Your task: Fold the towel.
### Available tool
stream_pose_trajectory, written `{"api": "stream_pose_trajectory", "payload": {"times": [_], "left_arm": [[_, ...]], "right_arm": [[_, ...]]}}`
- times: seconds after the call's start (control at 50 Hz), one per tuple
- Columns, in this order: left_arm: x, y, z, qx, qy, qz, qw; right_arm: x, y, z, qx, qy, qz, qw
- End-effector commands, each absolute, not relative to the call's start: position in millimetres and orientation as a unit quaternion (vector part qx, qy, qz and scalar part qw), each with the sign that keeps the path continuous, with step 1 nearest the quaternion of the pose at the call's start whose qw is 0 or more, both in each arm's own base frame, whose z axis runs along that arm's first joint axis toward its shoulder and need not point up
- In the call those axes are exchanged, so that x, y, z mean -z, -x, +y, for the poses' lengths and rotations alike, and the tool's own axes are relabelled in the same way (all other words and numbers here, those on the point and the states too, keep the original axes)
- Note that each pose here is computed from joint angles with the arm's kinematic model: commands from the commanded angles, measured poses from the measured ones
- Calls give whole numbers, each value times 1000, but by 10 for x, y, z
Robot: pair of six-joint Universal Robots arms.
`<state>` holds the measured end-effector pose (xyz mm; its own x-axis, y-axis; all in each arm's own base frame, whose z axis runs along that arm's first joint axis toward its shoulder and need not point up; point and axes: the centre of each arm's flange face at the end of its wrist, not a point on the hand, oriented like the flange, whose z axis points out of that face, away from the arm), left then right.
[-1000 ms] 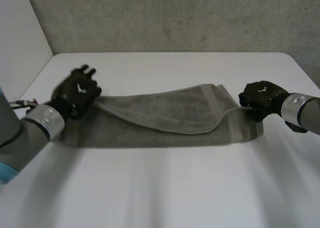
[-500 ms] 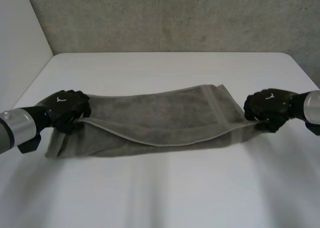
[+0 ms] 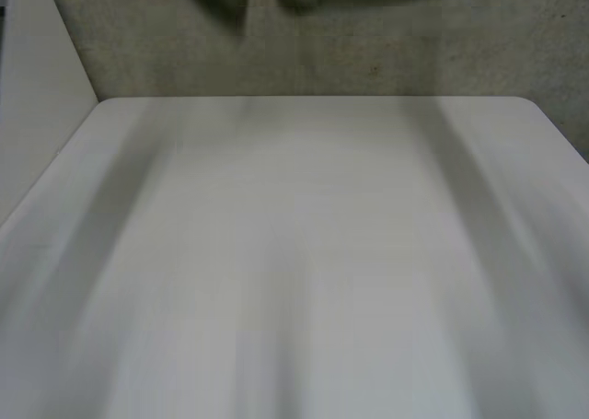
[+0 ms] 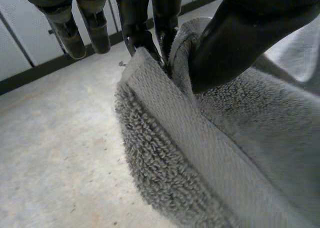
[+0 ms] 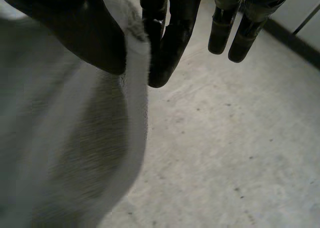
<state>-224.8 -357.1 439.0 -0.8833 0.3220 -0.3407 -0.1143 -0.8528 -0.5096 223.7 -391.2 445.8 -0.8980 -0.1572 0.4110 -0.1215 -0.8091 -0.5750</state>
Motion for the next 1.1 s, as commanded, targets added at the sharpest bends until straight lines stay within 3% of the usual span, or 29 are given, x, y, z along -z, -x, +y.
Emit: {"api": "stream_pose_trajectory", "payload": {"times": [0.02,0.04,0.08,0.1,0.14,0.16,0.2,0.26,0.3,0.36,0.46,0.64,0.8,1.1], "left_arm": [[-3835,2113,-3805,-886,284,-340,136],[-3833,2113,-3806,-886,284,-340,136],[-3313,2096,-3939,-851,302,-399,158],[-3311,2096,-3940,-851,302,-399,158],[-2897,2116,-3939,-820,311,-446,181],[-2895,2116,-3939,-820,311,-446,181],[-2537,2129,-3877,-793,317,-483,193],[-2352,2137,-3830,-779,326,-499,194],[-2042,2155,-3723,-758,353,-518,181],[-1808,2176,-3611,-738,380,-533,165],[-1591,2172,-3519,-703,406,-564,149],[-1469,2120,-3365,-653,440,-603,130],[-1557,2087,-3190,-627,462,-615,118],[-1639,2047,-2680,-556,454,-674,176]], "right_arm": [[-3851,-2145,-3999,850,310,423,48],[-3685,-2141,-4002,835,323,442,61],[-3512,-2144,-3994,820,337,458,70],[-3510,-2144,-3994,820,337,458,70],[-3165,-2127,-3959,790,359,491,75],[-3164,-2126,-3959,790,359,491,75],[-2783,-2088,-3917,757,379,528,70],[-2562,-2090,-3876,736,392,548,70],[-2185,-2100,-3777,694,417,583,69],[-1885,-2075,-3655,652,444,611,62],[-1570,-2048,-3513,599,491,631,42],[-1571,-1956,-3469,573,506,644,32],[-1905,-1777,-3478,587,490,645,11],[-2078,-1233,-3437,551,503,665,-17]]}}
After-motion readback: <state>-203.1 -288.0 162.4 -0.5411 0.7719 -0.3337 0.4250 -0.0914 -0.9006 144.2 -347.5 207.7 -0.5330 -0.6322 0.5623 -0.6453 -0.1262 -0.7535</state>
